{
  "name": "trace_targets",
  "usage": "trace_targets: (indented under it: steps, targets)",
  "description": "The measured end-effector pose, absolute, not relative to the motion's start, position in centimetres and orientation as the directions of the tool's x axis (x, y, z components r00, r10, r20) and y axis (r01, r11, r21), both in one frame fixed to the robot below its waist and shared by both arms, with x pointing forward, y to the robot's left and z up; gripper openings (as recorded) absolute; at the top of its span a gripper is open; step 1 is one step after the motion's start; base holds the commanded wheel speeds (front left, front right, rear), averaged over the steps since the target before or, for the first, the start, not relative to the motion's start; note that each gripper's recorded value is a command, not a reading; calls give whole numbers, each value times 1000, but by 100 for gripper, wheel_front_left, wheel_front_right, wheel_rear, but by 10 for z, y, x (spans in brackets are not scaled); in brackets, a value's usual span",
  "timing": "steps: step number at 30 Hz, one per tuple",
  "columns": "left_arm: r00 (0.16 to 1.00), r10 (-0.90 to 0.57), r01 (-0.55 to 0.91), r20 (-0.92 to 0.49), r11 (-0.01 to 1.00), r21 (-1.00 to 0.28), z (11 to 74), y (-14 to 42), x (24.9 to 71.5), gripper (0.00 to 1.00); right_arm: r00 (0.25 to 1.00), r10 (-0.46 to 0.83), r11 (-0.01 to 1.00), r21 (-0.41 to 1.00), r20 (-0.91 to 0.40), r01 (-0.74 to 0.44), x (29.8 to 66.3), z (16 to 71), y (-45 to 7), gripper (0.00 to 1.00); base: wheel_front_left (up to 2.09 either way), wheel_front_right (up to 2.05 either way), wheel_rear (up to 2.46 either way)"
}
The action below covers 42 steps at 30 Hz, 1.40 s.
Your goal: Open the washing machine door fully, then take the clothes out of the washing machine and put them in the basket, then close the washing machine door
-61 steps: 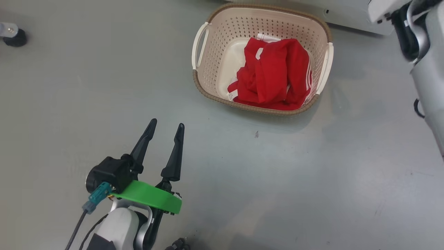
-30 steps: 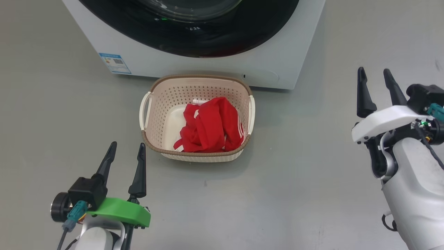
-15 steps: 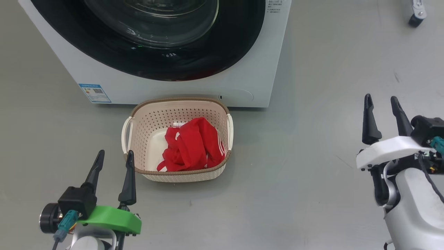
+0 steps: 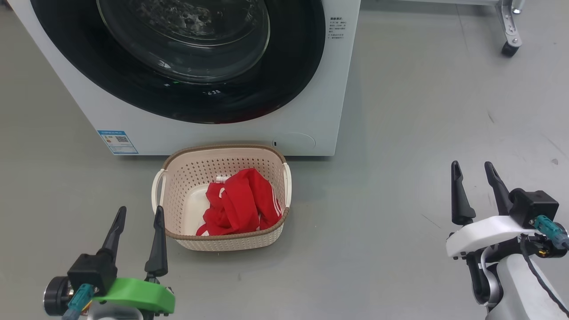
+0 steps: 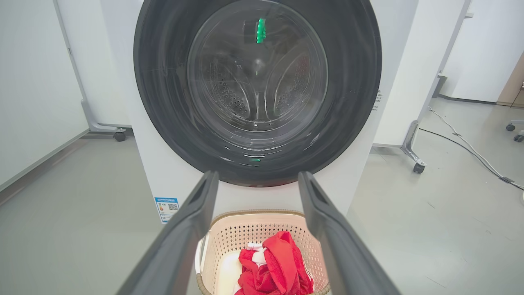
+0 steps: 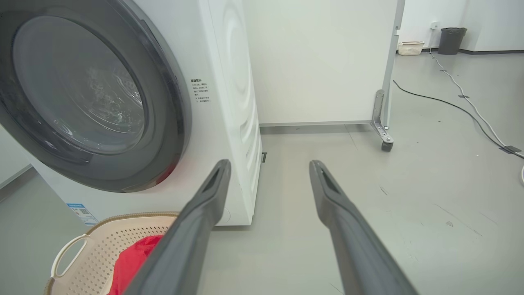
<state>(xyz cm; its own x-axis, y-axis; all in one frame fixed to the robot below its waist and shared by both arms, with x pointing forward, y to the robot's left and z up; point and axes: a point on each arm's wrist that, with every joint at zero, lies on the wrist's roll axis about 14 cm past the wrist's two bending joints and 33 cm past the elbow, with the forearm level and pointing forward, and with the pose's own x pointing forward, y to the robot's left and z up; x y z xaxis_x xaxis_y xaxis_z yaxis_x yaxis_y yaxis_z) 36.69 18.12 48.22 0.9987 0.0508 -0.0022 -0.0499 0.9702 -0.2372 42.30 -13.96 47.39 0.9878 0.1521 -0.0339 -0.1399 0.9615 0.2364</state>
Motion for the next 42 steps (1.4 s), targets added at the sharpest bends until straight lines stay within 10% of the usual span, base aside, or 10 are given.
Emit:
trace_targets:
  steps: [23, 24, 42]
  targets:
    - [998, 63, -63, -8, 975, -213, 480, 186, 355, 100, 990, 136, 970, 211, -42, -124, 396, 469, -138, 100, 0, 0, 0]
    - [998, 55, -54, -5, 975, -216, 481, 185, 355, 0, 990, 134, 970, 212, -43, -122, 395, 469, -138, 0, 0, 0, 0]
    - [987, 68, -114, -148, 937, -329, 443, 182, 342, 0, 974, 78, 943, 334, -213, -3, 370, 423, -148, 0, 0, 0, 0]
